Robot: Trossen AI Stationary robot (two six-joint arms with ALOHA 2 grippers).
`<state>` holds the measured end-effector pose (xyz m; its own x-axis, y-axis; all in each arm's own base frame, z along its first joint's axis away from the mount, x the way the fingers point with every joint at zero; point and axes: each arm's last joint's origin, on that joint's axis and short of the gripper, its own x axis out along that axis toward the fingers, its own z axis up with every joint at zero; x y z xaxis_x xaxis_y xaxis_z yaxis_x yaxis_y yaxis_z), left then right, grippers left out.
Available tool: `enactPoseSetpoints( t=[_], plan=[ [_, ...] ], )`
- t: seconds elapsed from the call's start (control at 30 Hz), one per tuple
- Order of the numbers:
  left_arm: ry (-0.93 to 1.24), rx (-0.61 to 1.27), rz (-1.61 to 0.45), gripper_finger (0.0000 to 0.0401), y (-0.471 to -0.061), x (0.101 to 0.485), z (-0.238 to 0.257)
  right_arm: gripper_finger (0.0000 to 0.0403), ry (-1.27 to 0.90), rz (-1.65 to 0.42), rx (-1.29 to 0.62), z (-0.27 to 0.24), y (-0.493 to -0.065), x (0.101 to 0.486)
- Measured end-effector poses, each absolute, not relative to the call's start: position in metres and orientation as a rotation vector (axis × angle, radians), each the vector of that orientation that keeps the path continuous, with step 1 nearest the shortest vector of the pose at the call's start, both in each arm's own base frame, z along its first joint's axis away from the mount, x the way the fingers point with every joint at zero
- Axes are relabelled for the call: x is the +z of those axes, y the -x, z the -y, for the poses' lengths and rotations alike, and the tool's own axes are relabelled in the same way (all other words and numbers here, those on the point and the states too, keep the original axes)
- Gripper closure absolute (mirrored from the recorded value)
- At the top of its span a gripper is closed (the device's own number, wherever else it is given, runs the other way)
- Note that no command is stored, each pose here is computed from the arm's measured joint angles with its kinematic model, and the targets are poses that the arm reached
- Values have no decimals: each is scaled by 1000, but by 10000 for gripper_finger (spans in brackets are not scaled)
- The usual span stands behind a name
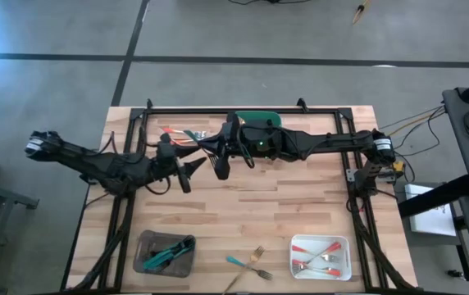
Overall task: Sort silverware by color (type)
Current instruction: Put the blue fork into the black bin
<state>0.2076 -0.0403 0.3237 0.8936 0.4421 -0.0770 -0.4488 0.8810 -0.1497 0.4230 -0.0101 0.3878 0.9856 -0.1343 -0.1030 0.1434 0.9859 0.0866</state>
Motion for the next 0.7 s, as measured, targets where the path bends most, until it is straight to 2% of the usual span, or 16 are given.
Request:
enactPoseSetpoints(
  t=[0.3,0.6,0.7],
  plan=[
    [138,486,-86,230,-225,334,41,394,-70,-99,-97,9,-423,388],
    [135,507,-220,294,-223,345,40,394,-58,-98,-99,10,-423,389],
    [144,450,-230,306,-224,346,41,394,-51,-99,-99,10,-423,389]
  ],
)
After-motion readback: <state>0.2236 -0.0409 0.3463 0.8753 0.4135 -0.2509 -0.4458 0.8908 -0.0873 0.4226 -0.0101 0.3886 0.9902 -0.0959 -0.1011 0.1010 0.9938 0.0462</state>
